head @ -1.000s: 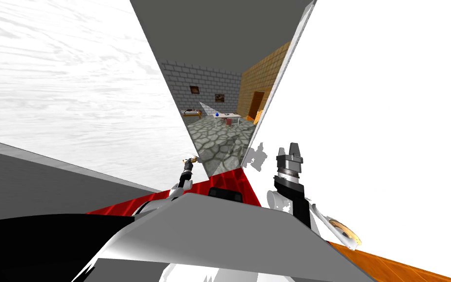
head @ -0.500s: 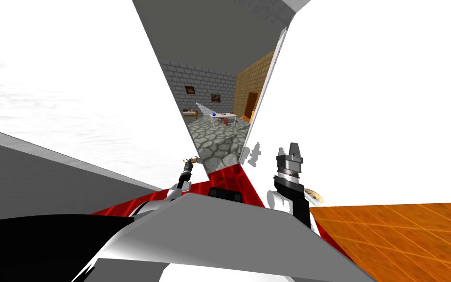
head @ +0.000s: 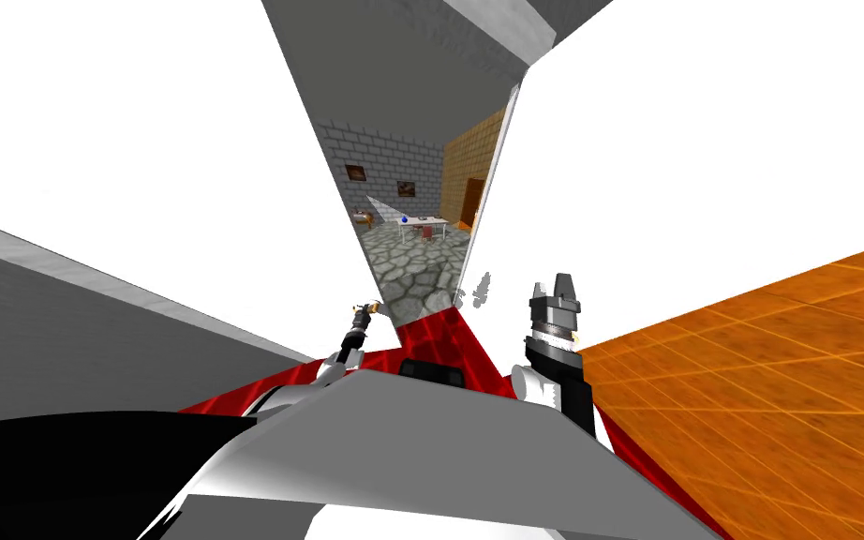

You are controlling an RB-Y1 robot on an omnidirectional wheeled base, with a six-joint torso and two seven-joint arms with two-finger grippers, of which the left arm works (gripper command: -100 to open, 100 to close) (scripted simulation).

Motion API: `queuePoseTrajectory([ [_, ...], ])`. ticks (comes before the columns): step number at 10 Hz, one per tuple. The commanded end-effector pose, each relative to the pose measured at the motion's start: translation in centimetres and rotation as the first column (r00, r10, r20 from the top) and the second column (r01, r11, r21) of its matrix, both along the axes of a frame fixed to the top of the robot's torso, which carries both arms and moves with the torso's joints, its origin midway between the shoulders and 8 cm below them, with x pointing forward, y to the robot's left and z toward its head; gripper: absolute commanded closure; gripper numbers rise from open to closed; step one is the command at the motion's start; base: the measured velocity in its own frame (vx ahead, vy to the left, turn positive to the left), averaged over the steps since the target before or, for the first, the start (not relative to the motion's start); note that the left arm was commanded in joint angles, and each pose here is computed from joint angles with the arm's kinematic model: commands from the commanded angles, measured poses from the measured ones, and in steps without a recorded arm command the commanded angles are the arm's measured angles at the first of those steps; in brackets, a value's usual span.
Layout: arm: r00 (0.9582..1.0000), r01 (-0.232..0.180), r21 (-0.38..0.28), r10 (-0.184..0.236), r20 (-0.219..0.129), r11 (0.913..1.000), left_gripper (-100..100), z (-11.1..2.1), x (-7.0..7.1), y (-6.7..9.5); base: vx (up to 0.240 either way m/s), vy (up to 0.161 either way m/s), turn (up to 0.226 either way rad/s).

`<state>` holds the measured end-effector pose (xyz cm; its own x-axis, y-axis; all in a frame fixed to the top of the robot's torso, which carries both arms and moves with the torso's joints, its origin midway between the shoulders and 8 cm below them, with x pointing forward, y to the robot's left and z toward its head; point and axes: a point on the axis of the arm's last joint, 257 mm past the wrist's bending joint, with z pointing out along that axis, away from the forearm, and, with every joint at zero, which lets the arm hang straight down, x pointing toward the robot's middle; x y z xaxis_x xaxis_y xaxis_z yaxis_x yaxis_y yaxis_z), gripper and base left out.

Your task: Pull the door open

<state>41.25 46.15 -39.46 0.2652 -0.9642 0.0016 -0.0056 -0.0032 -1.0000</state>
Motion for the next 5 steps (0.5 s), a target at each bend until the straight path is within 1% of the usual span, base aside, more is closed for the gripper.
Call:
queuePoseTrajectory([
  [1,0.9999,0.017,0.001,-0.017,0.002,0.9999,100,0.07,-0.09,-0.2,-0.131,0.01,-0.077],
  [4,0.9984,0.056,0.004,-0.056,0.005,0.9984,100,0.2,-0.34,-0.7,-0.221,0.028,-0.096],
  [5,0.9968,0.079,0.004,-0.079,0.006,0.9968,100,0.26,-0.5,-1.01,-0.243,0.007,-0.134],
])
